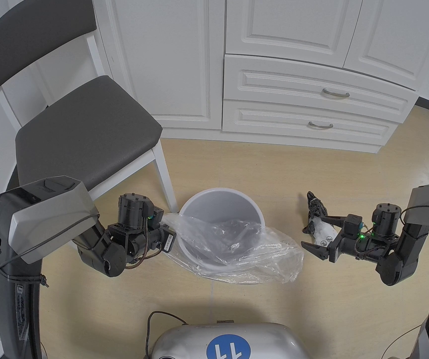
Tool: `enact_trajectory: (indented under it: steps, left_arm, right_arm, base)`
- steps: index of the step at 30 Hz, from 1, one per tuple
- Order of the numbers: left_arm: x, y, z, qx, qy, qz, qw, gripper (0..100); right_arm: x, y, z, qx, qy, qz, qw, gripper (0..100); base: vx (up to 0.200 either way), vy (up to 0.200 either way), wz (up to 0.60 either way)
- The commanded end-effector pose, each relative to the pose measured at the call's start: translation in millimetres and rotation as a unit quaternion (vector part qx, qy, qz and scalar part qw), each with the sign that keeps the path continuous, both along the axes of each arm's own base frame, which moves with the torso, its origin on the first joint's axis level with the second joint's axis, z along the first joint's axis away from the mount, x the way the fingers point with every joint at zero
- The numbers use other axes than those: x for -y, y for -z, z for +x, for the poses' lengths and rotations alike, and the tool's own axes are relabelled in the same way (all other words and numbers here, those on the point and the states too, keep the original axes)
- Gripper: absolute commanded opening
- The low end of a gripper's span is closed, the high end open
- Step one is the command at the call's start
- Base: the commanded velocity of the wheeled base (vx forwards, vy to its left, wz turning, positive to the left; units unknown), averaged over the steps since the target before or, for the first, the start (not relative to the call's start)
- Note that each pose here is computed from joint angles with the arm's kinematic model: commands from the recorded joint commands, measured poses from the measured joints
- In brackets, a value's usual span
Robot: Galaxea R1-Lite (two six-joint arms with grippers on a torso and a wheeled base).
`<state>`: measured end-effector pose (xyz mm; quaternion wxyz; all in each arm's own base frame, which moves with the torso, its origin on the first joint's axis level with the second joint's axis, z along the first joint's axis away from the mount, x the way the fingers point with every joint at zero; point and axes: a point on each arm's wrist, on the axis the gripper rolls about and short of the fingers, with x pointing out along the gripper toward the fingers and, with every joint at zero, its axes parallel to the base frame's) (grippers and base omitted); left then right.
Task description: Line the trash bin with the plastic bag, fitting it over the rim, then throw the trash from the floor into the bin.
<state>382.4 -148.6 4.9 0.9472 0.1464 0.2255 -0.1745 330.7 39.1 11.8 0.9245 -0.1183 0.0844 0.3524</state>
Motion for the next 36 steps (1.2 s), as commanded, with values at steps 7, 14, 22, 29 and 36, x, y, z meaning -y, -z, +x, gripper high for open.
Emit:
enact_trajectory:
  steps: [7, 14, 22, 29, 36]
  left_arm:
    - [-1, 1, 1, 0.0, -0.001, 0.0, 1.0, 0]
    - [-1, 2, 1, -0.001, -0.001, 0.001, 1.0, 0]
    - [-1, 3, 0, -0.004, -0.001, 0.002, 1.0, 0]
    - [-1, 2, 0, -0.003, -0.001, 0.001, 1.0, 0]
    - [0, 3, 0, -0.004, -0.001, 0.002, 1.0, 0]
  right_arm:
    - [-38, -27, -23, 0.054, -0.005, -0.002, 0.9985, 100]
    - [-131, -41, -53, 0.067, 0.073, 0.013, 0.995, 100]
    - [-206, -25, -83, 0.063, 0.102, 0.026, 0.9924, 100]
    - [-230, 9, -81, 0.058, 0.129, -0.002, 0.9899, 100]
    - [-247, 34, -78, 0.065, 0.15, -0.024, 0.9863, 100]
  base:
    - [0.0, 0.0, 0.0]
    - [0.0, 0.0, 0.0]
    - [0.0, 0.0, 0.0]
    - [0.0, 0.0, 0.0]
    - [0.0, 0.0, 0.0]
